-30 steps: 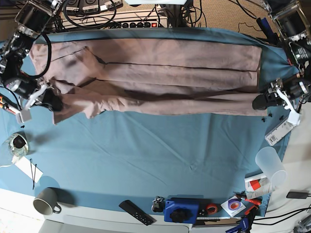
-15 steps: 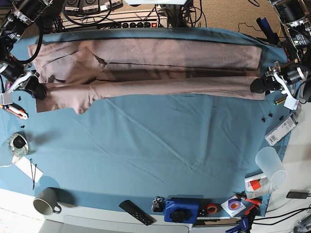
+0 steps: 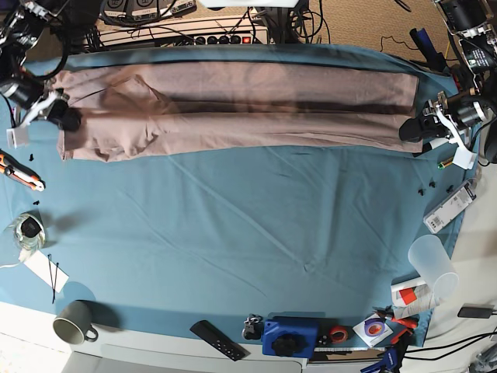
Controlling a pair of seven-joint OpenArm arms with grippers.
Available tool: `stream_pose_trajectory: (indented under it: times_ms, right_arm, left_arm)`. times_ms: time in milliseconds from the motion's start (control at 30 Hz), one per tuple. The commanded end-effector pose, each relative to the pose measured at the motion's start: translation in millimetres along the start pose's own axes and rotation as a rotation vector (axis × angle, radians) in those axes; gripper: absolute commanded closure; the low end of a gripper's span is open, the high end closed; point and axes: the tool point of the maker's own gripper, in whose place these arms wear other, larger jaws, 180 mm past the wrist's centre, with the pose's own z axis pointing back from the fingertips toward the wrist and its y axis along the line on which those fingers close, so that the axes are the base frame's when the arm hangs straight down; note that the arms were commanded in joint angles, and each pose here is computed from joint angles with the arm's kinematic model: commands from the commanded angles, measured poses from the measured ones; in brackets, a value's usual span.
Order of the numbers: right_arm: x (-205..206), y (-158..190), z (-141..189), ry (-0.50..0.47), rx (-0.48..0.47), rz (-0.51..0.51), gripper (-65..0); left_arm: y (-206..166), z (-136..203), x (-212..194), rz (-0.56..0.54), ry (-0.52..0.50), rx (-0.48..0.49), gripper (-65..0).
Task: Fold the T-shirt properly
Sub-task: 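Fold the hem edge over toward the collar with both grippers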
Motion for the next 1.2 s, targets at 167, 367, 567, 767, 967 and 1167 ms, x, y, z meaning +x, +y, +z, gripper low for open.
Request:
stream_pose_trajectory:
  times_ms: [167, 367, 567, 767, 967, 1167]
  right_arm:
    - [-7.0, -3.0, 12.1, 0.019, -0.016, 0.012, 0.0]
    - [-22.3, -4.5, 15.9, 0.058, -0.024, -0.003, 0.0]
    - [-20.4, -4.9, 15.4, 0.055, -0.026, 0.000, 0.0]
    - [-20.4, -4.8, 15.4, 0.055, -0.026, 0.000, -10.3]
    - [-19.9, -4.4, 15.4, 0.053, -0.023, 0.000, -14.2]
    - [-19.9, -4.3, 15.3, 0.052, -0.023, 0.000, -14.2]
  left_arm:
    - [-1.9, 7.4, 8.7, -0.024, -0.024, -0.002, 0.0]
    - [1.1, 9.6, -6.3, 0.000, 0.002, 0.007, 0.0]
    - [0.8, 10.5, -10.4, -0.036, 0.010, 0.003, 0.0]
    - [1.0, 10.5, -10.5, -0.030, 0.010, 0.004, -33.6]
    - [9.0, 10.8, -16.6, -0.037, 0.045, 0.049, -35.2]
    - [27.2, 13.7, -29.7, -0.027, 0.121, 0.151, -35.1]
